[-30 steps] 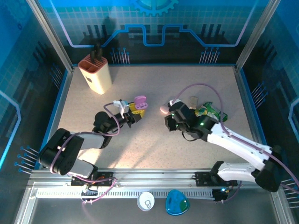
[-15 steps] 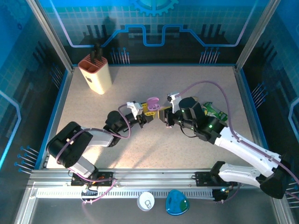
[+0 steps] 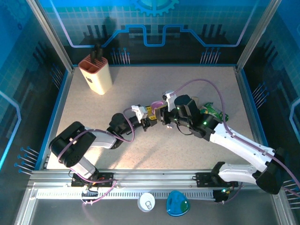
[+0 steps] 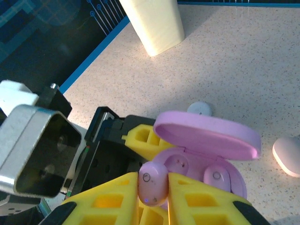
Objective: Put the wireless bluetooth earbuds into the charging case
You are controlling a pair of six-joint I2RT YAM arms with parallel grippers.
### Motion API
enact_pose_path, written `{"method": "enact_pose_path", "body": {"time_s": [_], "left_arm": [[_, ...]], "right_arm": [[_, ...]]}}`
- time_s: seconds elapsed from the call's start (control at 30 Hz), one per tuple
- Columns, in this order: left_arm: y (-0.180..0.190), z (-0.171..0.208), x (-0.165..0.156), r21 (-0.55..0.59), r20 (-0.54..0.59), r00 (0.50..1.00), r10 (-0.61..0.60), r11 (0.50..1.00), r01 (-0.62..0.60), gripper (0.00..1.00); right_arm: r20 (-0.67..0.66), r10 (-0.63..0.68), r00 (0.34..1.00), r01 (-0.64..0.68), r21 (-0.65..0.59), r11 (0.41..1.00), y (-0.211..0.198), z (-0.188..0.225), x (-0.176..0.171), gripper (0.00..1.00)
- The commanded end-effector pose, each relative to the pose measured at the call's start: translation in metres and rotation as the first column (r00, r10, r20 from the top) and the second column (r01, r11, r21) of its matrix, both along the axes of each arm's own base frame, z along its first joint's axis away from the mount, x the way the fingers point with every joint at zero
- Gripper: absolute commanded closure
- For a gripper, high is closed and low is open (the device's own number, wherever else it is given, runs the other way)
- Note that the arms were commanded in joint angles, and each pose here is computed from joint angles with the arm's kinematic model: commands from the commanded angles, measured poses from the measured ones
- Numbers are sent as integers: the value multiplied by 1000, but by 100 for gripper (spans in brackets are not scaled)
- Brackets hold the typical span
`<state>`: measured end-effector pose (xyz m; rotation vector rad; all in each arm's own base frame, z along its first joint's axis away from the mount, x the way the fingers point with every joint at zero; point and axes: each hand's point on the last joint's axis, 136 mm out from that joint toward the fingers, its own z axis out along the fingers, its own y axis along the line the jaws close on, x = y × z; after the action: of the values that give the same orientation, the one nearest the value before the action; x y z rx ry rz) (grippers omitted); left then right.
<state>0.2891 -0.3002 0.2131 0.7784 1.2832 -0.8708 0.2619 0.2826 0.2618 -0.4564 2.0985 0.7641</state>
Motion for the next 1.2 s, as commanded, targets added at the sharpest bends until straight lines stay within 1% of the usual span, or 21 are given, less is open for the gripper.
{"method": "enact_pose_path", "body": {"time_s": [0.0,0.33,0.6,0.73,0.8,0.87,0.93,1.1,1.17], "left_arm": [[-5,15,1,-18,70,998,5,1000,-4,66],[-6,18,2,-25,73,997,6,1000,-4,66],[-6,14,7,-28,50,998,25,999,-24,66],[-6,14,10,-30,47,998,33,999,-32,66],[-6,14,10,-29,48,998,35,999,-33,66],[-5,14,10,-29,50,998,36,999,-35,66],[-4,14,9,-29,50,998,39,999,-37,66],[1,12,7,-19,58,996,63,998,-62,66],[3,11,5,-11,69,995,69,998,-68,67]], "right_arm": [[45,-11,999,10,27,1000,1,17,11,79],[-1,-18,1000,18,9,1000,3,-3,17,79],[-53,-12,999,13,14,1000,5,-15,14,78],[-77,-6,997,7,15,1000,5,-19,12,76],[-75,-20,997,21,11,1000,2,-19,13,73],[-60,-37,998,37,6,999,-3,-15,13,67],[-41,-46,998,47,9,999,-7,-8,13,62],[34,-16,999,14,41,999,-15,21,6,54],[57,-17,998,15,37,999,-19,30,7,53]]}}
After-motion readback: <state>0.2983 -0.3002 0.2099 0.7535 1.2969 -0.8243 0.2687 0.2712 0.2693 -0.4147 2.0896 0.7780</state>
